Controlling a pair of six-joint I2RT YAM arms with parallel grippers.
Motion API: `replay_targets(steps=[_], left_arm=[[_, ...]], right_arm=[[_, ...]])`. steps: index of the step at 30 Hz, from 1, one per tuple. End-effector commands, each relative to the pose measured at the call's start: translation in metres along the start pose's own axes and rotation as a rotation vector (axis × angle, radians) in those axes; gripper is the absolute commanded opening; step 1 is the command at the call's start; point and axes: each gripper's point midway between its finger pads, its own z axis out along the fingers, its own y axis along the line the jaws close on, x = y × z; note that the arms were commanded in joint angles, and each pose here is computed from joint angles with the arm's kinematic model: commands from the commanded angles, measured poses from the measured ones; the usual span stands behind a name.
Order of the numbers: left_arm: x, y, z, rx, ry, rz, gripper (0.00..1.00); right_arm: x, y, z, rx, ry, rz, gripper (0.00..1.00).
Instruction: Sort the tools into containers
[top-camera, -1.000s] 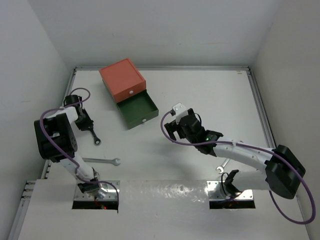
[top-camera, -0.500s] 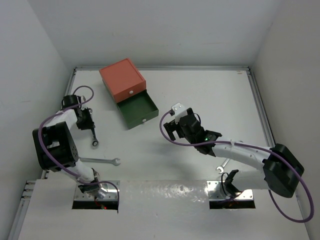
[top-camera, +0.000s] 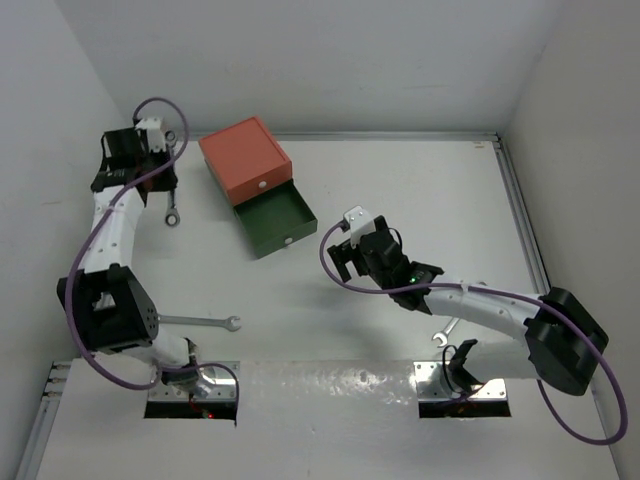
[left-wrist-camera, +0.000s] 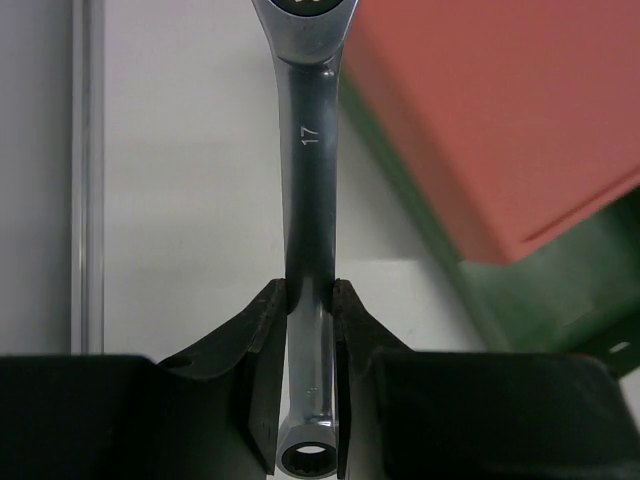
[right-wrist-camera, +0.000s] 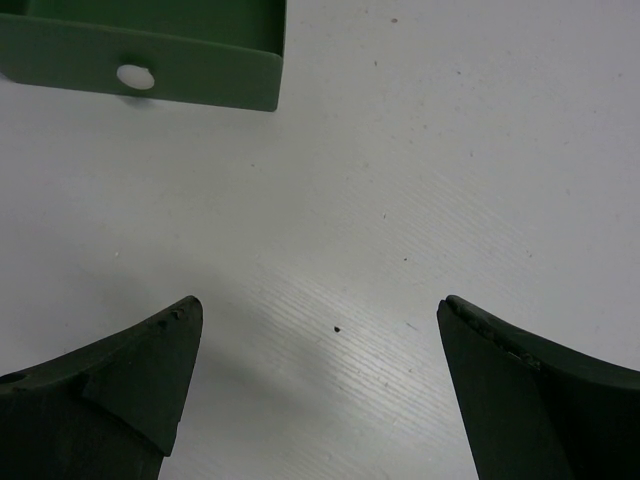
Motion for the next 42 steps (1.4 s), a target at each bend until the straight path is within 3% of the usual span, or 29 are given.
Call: replay_targets(steps=[1, 4, 6, 12, 27, 42], left_arm=[[-0.078, -0.069, -0.026, 0.114, -0.223, 0.184, 0.00], [-0.080, -0.141, -0.022, 0.228, -0.257, 0.279, 0.00], [-0.068, -0.178, -0.006, 0.305, -0.215, 0.283, 0.00], [-0.041, -0.221, 0.036, 0.362, -0.141, 0.337, 0.00], [0.045, -0.235, 0.081, 0.369, 0.004, 0.315, 0.00], [0.094, -0.240, 0.089, 0.401, 0.141, 0.276, 0.00]], right_arm=[[-0.009, -0.003, -0.001, 0.016, -0.044, 0.011, 0.99], [-0.010, -0.006, -0.001, 0.028, -0.049, 0.005, 0.99], [-0.011, -0.006, -0.001, 0.031, -0.055, 0.006, 0.99], [-0.007, -0.010, -0.003, 0.050, -0.037, 0.003, 0.99], [0.002, -0.010, -0.002, 0.053, -0.002, -0.013, 0.99], [0.004, -0.009, -0.001, 0.048, 0.016, -0.029, 0.99]])
